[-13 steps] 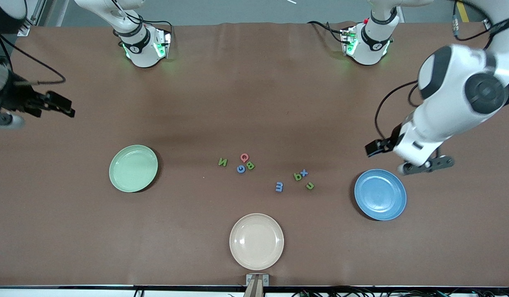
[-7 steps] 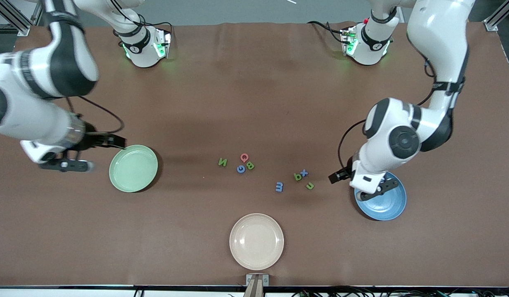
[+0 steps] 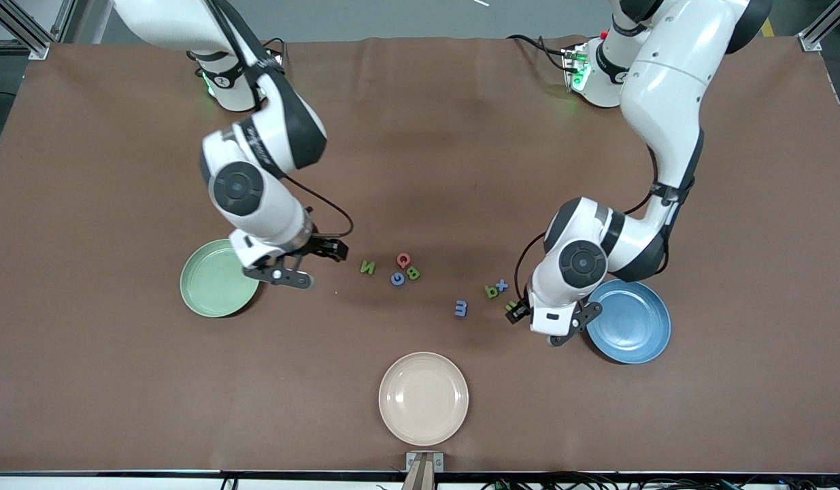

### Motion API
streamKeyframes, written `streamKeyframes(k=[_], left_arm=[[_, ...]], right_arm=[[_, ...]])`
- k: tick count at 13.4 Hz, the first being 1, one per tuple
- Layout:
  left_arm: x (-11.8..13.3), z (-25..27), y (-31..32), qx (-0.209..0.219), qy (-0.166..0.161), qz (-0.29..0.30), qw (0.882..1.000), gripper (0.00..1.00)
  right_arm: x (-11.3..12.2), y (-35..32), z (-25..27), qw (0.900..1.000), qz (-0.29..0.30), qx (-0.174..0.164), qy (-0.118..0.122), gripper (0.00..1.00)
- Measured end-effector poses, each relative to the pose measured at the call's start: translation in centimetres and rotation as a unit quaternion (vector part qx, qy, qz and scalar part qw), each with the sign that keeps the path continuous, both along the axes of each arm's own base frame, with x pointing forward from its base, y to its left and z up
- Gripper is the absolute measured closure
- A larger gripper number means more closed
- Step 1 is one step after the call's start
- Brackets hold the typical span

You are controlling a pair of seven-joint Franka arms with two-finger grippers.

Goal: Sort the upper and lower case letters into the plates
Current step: 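Reach the left gripper to green n while the right gripper reaches green N, then grasp green n with the left gripper while the right gripper grasps green N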

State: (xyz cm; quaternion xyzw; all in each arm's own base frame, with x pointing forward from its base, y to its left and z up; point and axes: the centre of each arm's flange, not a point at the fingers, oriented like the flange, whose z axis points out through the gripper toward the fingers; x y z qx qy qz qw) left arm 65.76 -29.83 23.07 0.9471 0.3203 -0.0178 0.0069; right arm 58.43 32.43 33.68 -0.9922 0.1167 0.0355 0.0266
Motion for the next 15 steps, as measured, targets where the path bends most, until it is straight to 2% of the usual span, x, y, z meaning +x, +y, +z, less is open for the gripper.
streamKeyframes(k=[1,3,7,10,14,15], left_arm=[[0.1,-0.9,-0.2,-0.002,-0.001,0.006,1.0,0.23],[0.1,-2.2,-0.5,-0.005,-0.004,0.016,1.0,0.26],[-0.5,-3.7,-1.5,-0.004,0.002,0.02,1.0,0.31],[-0.7,-4.1,-1.7,-0.003,0.004,0.018,1.0,0.37],[-1.0,-5.5,-1.7,0.0,0.013,0.018,1.0,0.41],[-0.9,-5.5,-1.8,-0.002,0.011,0.018,1.0,0.43]], right_arm=[[-0.1,0.9,-1.9,1.0,-0.002,0.0,-0.002,0.14],[-0.4,2.5,-5.2,1.0,-0.008,0.002,-0.009,0.24],[-1.7,5.1,-10.0,1.0,-0.006,-0.002,-0.011,0.24],[-2.0,5.4,-11.6,1.0,-0.001,-0.015,-0.013,0.24],[-2.9,5.5,-13.5,1.0,0.0,-0.021,-0.023,0.26],[-3.1,5.5,-13.9,0.999,-0.002,-0.021,-0.024,0.29]])
